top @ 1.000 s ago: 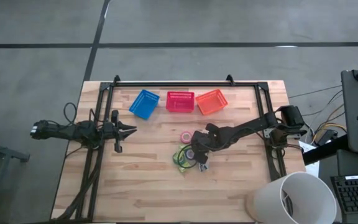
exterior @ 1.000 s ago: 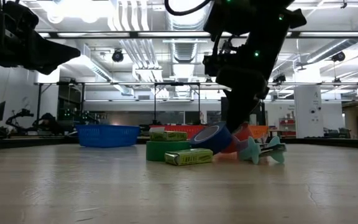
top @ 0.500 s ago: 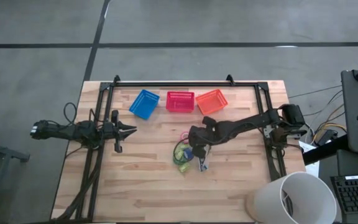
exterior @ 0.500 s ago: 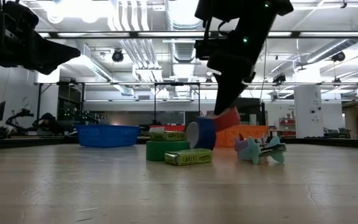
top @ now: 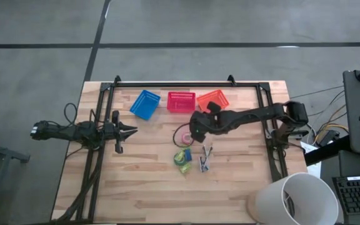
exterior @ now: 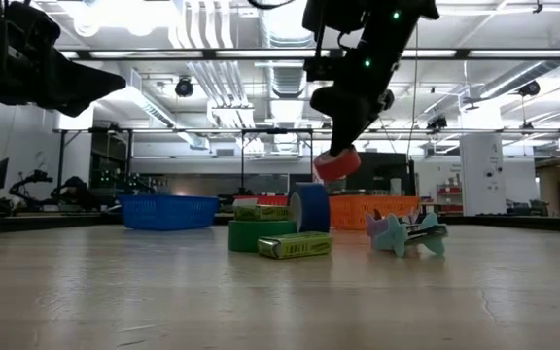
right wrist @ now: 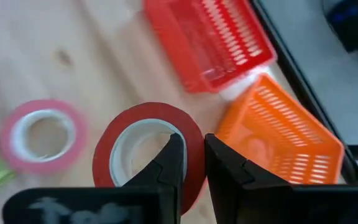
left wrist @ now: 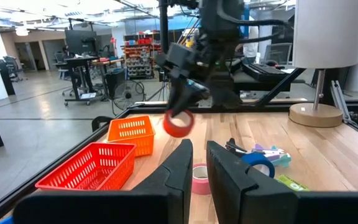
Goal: Pick and place Stapler, Stapler remover, tape
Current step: Put the orange tape into the orange bin
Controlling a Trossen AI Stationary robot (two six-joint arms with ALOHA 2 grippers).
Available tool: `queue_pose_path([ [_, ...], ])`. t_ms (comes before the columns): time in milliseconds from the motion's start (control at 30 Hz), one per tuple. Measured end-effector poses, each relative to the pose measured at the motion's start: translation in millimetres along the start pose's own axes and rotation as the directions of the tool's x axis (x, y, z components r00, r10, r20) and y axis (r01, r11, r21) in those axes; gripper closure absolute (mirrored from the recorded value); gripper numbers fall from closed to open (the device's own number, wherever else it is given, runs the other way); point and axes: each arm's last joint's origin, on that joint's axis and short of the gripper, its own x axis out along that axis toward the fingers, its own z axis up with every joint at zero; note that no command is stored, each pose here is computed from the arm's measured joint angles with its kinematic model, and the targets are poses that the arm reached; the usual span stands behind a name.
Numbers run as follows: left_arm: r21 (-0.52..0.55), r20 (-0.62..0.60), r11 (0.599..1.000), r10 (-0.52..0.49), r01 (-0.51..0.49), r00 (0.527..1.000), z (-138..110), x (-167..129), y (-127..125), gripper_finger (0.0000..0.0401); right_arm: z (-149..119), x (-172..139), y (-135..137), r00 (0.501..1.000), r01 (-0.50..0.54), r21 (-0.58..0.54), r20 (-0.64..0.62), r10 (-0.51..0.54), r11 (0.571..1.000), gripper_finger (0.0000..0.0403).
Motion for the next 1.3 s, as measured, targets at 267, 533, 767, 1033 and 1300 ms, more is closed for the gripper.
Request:
queue_pose_path([
  [267,0.0,0.0,1.0,0.0,0.0,1.0,0,0,0,0.035,2,29,-34,0.994,0.113,0.113,-0.022,-0.111,0.987,0.0358],
  [533,0.0,0.001,1.0,0.0,0.0,1.0,0,0,0,0.035,0,49,-65,0.957,0.289,0.225,-0.046,-0.286,0.931,0.0356],
  [767,0.0,0.001,1.0,0.0,0.0,1.0,0,0,0,0.035,-18,75,-85,0.937,0.346,0.329,-0.077,-0.341,0.879,0.0356],
  [1033,0.0,0.0,1.0,0.0,0.0,1.0,0,0,0,0.035,-38,97,-98,0.928,0.365,0.4,-0.082,-0.364,0.841,0.0357],
  [1300,0.0,0.0,1.0,0.0,0.0,1.0,0,0,0,0.035,-50,109,-106,0.94,0.332,0.446,-0.081,-0.332,0.831,0.0355],
])
